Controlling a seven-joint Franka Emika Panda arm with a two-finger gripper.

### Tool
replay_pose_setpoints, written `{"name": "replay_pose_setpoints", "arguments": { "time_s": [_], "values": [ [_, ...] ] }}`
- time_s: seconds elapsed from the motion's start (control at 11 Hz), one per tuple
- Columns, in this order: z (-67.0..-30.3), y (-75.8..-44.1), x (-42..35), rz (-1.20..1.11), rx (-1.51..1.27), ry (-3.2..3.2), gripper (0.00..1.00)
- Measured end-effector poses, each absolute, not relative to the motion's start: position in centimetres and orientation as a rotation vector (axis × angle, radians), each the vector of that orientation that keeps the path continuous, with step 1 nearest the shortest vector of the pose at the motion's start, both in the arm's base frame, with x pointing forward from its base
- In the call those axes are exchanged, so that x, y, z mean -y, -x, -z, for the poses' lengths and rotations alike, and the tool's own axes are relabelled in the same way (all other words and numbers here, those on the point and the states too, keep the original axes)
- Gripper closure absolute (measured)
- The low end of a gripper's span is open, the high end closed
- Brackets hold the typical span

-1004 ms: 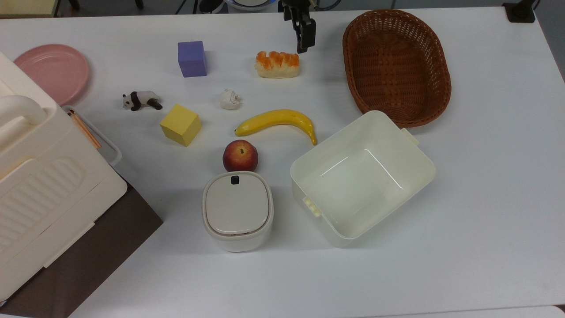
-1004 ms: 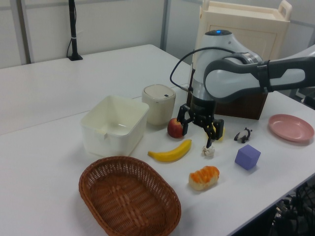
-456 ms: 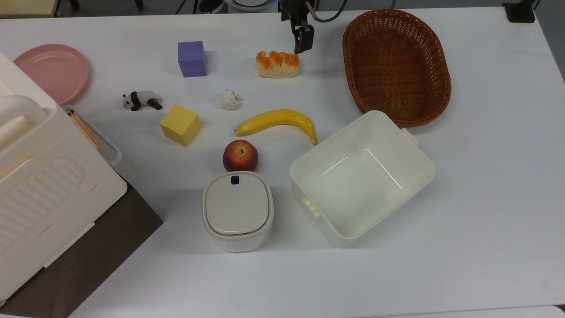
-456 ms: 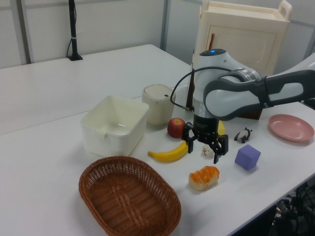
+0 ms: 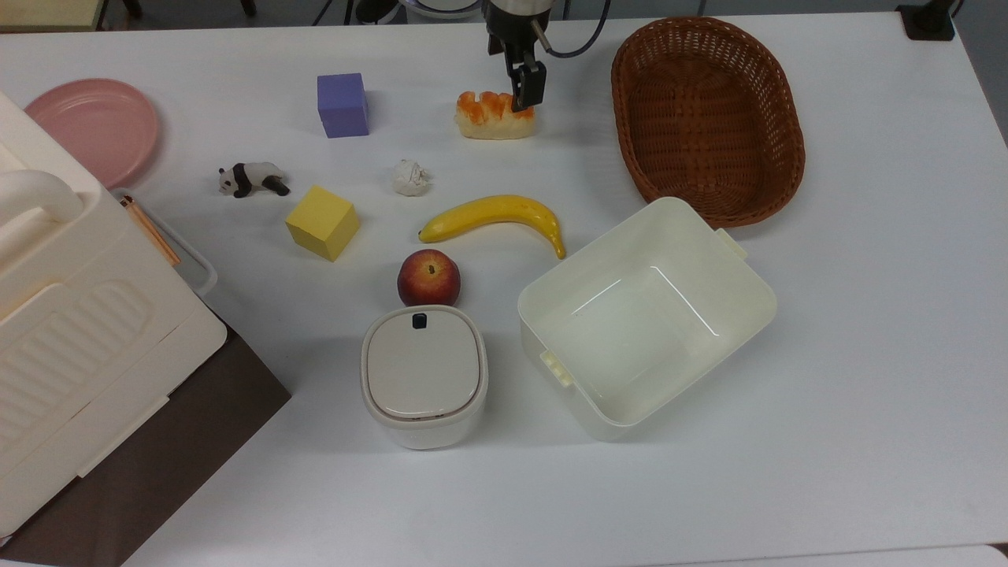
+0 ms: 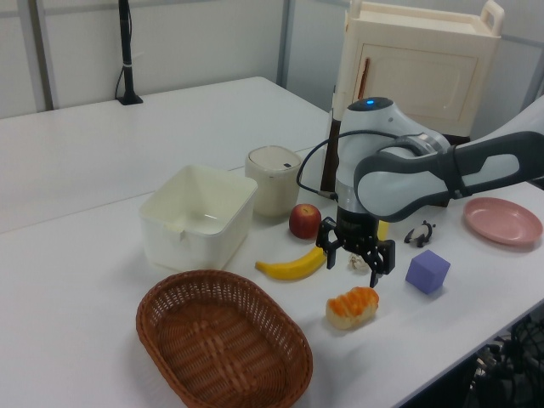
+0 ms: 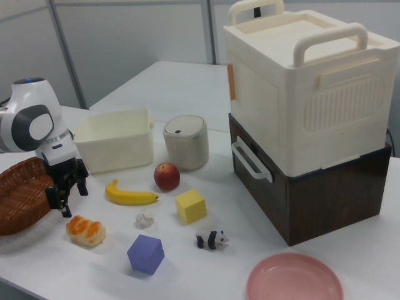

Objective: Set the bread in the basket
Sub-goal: 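Lower the gripper onto the bread roll and close on it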

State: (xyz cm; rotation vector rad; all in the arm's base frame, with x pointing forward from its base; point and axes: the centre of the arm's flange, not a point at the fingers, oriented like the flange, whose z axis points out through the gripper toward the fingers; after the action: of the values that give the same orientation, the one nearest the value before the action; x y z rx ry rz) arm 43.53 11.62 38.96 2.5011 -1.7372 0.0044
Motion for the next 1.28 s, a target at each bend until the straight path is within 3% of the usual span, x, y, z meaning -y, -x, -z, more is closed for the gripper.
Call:
{"name": "replay_pose_setpoints", "arguments": {
  "time_s": [1.28],
  "values": [
    [-32.7,-43.4,-11.5,0.015,1.677,-2.477,0.00]
  ]
}}
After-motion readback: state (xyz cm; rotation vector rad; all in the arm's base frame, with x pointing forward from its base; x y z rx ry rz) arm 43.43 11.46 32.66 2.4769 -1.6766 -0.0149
